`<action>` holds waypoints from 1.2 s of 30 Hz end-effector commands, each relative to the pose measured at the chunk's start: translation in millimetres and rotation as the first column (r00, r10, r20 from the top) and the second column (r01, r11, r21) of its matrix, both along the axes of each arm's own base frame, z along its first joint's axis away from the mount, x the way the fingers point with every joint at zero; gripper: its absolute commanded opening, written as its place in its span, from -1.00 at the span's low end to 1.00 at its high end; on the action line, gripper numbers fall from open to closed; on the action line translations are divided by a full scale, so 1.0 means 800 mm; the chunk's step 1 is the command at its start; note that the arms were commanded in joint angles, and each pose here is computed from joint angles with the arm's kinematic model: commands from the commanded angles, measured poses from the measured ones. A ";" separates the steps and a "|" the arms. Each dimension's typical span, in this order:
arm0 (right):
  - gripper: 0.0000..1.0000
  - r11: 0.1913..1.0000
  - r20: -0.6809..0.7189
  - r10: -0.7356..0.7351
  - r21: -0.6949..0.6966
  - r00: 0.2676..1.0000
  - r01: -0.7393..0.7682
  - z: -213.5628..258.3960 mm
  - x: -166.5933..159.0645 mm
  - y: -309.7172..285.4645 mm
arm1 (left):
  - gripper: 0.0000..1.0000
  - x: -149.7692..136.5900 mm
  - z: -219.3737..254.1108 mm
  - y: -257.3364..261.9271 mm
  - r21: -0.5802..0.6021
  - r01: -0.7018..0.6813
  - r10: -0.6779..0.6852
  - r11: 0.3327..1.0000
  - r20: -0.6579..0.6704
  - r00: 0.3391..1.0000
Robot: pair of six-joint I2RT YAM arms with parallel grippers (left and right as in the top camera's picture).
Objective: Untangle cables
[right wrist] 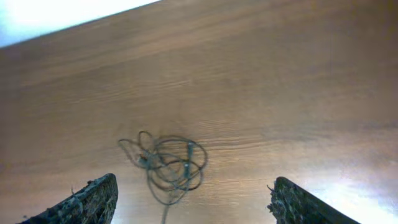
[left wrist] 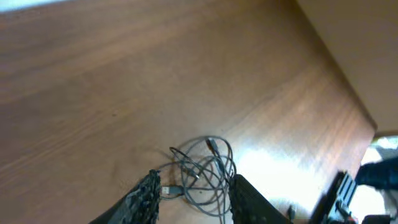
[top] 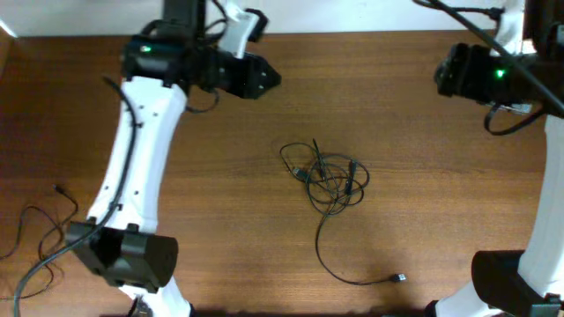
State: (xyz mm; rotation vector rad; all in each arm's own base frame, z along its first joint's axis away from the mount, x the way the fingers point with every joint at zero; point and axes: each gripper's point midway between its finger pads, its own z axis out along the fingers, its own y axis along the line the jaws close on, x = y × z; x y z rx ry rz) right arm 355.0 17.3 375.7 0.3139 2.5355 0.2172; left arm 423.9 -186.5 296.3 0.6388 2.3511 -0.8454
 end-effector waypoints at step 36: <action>0.74 0.986 -0.115 -0.163 0.022 0.980 0.166 -0.043 -0.003 -0.092 | -1.00 -0.005 -0.106 -0.115 0.349 -0.128 0.217 0.929 -0.232 0.948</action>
